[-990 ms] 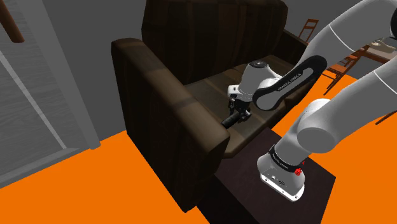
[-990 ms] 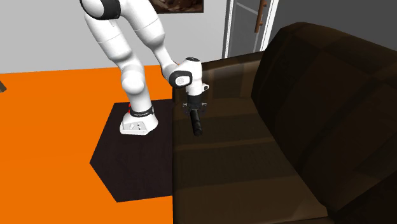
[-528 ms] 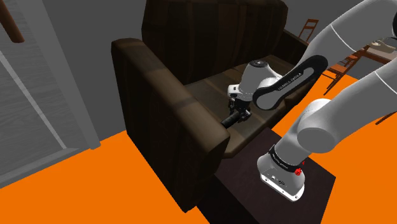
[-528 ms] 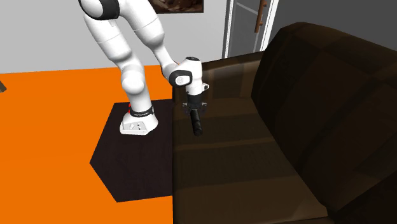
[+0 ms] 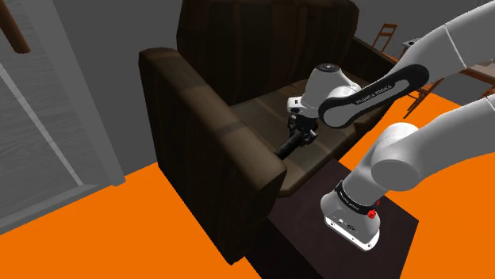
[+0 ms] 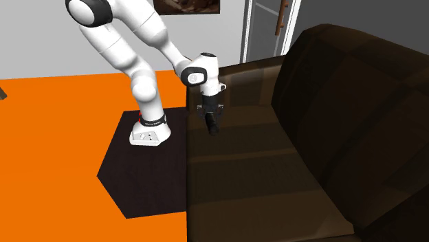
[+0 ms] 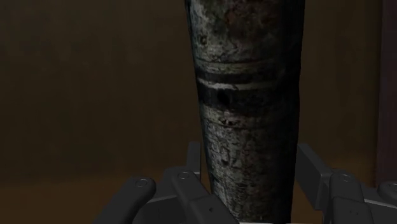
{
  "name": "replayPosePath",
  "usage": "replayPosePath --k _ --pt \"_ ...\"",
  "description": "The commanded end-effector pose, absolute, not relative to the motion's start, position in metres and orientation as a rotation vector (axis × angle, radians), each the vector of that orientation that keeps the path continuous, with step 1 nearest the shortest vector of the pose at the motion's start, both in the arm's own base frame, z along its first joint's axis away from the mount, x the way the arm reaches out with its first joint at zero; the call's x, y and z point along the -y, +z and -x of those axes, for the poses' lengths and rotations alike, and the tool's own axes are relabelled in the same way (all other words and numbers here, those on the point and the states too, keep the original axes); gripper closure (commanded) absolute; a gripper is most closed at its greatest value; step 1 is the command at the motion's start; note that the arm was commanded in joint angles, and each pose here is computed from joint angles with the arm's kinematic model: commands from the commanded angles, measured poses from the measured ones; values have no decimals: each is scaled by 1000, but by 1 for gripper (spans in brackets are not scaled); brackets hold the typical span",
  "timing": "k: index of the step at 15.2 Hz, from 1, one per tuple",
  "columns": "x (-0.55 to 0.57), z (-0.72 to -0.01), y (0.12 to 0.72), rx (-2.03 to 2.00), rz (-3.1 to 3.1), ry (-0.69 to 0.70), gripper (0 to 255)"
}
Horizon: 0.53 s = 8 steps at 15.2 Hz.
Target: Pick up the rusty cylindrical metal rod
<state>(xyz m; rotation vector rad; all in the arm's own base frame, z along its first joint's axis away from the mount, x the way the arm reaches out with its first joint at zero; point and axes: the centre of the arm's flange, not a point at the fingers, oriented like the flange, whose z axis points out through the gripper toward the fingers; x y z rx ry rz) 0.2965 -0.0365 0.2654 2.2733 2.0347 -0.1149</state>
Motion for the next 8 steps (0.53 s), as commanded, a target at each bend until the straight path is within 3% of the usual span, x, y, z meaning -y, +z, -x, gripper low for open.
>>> replayPosePath --k 1,8 --pt "37 -296 277 -2035 -2274 -116 255" --pt "37 -296 304 -2035 -2274 -116 255"
